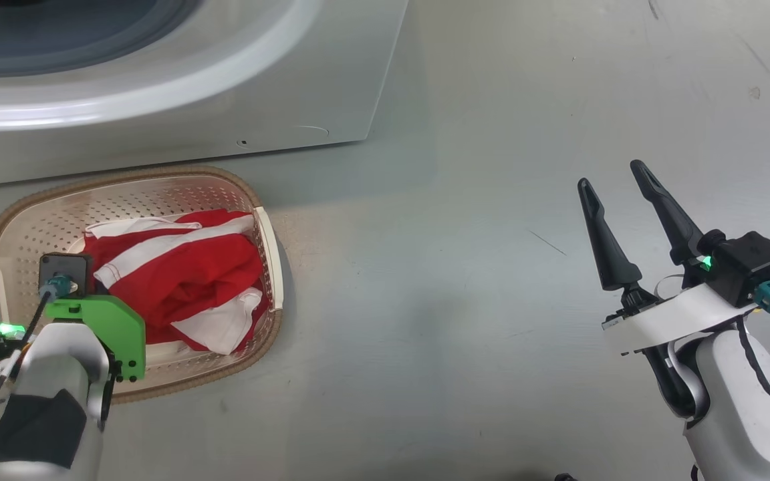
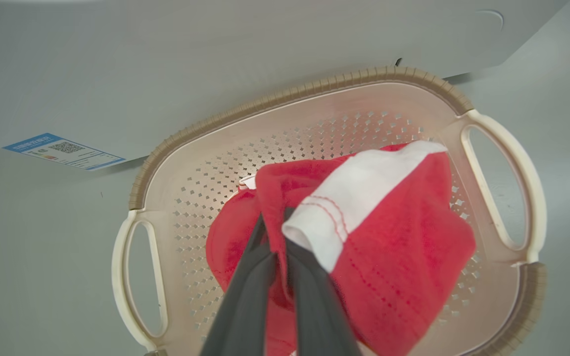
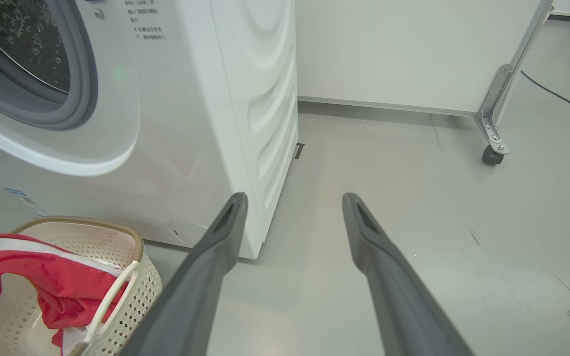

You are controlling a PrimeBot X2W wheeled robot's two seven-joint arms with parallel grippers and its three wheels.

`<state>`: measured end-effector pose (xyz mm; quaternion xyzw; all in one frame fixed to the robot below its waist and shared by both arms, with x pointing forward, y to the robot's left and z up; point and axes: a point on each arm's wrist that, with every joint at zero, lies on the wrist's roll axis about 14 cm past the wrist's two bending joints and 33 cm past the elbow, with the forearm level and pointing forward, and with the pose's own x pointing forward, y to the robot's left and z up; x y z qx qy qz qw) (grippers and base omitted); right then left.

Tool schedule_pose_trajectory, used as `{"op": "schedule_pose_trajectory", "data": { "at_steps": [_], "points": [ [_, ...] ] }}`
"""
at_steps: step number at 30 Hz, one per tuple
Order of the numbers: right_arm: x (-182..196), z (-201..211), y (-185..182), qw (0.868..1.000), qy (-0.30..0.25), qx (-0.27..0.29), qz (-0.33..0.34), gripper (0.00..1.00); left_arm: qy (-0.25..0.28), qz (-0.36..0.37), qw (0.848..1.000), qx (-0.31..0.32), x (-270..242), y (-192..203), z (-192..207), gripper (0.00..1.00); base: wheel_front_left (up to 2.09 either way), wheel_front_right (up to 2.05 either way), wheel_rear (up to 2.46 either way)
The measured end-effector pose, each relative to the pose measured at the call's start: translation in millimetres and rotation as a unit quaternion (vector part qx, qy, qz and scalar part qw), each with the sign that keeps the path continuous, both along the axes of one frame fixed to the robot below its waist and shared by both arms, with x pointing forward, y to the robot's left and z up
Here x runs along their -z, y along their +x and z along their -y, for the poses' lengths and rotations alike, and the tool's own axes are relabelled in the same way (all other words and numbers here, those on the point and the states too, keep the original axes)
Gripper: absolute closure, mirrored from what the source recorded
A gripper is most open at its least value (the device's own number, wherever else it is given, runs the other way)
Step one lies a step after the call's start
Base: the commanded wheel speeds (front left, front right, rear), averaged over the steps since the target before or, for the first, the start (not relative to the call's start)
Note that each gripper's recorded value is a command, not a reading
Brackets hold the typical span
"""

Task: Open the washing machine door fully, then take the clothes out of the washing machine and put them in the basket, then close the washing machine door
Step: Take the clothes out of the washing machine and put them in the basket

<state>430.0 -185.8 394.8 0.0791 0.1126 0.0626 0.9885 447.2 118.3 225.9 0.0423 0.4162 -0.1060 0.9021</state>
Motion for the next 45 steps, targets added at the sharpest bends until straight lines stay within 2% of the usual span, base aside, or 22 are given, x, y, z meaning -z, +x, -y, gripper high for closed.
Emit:
{"op": "schedule_pose_trajectory", "data": {
  "at_steps": [10, 25, 26, 27, 28, 45],
  "points": [
    [5.3, -2.4, 8.2, 1.000, -0.002, -0.009, -0.001, 0.00, -0.003, -0.018, 0.999, -0.043, 12.9, 6.6, -10.1, 1.00, 0.00, 0.00, 0.00],
    [10.3, -1.9, 10.7, 1.000, -0.001, -0.005, -0.006, 0.00, 0.002, -0.018, 0.998, -0.064, 24.2, 10.9, -13.2, 1.00, 0.00, 0.00, 0.00],
    [10.3, -1.9, 10.9, 1.000, -0.001, -0.005, -0.006, 0.00, 0.003, -0.020, 0.998, -0.064, 25.3, 9.9, -13.3, 0.91, 0.00, 0.00, 0.00],
    [10.1, -1.9, 11.3, 1.000, -0.001, -0.005, -0.005, 0.00, 0.003, -0.020, 0.998, -0.064, 26.1, 9.2, -13.2, 0.56, 0.00, 0.00, 0.00],
    [9.8, -1.7, 11.8, 1.000, -0.001, -0.005, -0.005, 0.00, 0.003, -0.022, 0.998, -0.063, 27.1, 8.0, -13.2, 0.00, 0.00, 0.00, 0.00],
    [-9.0, -4.4, 17.2, 1.000, 0.003, -0.005, 0.021, 0.00, -0.006, 0.041, 0.997, -0.072, -2.3, 19.1, -9.2, 0.00, 0.00, 0.00, 0.00]
  ]
}}
